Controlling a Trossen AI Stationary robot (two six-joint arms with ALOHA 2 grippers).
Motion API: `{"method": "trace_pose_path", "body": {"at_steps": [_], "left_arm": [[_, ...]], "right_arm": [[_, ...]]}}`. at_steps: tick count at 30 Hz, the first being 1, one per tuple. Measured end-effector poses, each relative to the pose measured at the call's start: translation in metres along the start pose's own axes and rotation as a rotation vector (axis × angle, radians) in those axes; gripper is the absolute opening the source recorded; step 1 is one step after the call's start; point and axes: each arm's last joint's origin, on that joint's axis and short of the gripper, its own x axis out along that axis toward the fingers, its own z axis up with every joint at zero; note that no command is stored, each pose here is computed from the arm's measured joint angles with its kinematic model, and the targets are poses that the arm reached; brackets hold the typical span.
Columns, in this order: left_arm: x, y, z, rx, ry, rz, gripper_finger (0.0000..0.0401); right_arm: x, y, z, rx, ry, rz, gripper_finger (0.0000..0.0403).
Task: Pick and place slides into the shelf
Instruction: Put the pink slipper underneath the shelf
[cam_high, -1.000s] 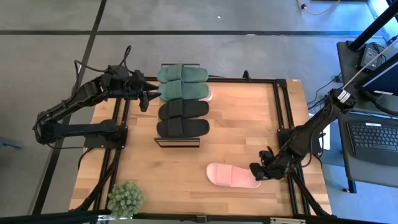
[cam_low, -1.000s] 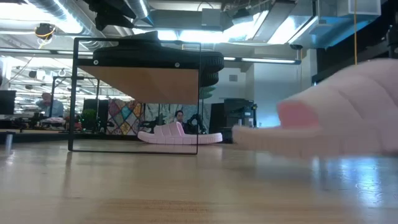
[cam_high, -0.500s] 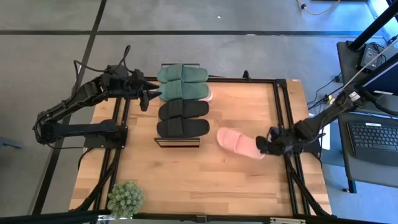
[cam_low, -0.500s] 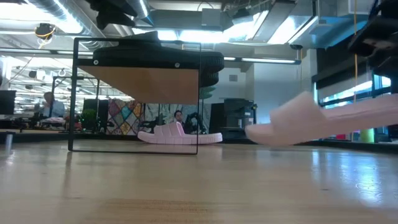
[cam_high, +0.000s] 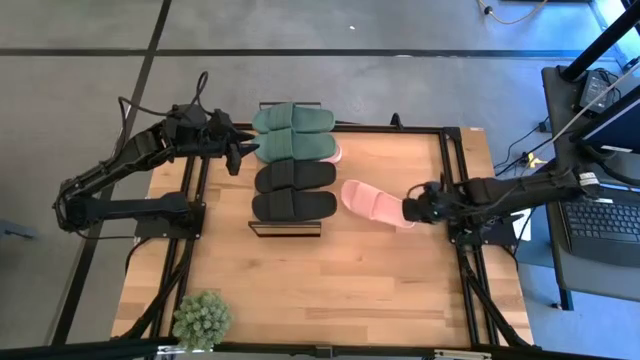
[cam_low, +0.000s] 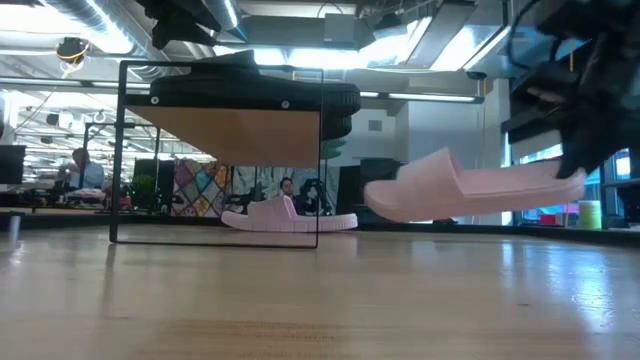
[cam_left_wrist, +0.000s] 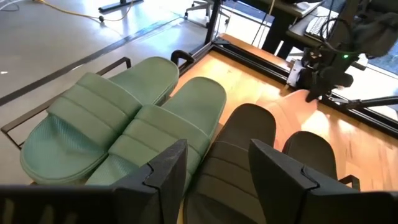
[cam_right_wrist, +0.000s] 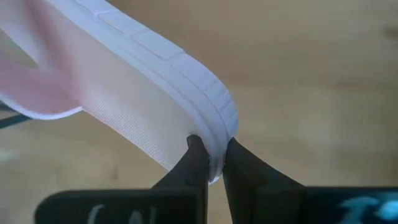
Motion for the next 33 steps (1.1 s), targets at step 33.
{"method": "trace_pose_path", "body": {"at_steps": [33], "left_arm": [[0.000,0.000,0.000,0.000,0.001,0.000,0.0165]], "right_arm": [[0.115,0.049,0.110,-0.227,0.031,0.181,0.0027]]}}
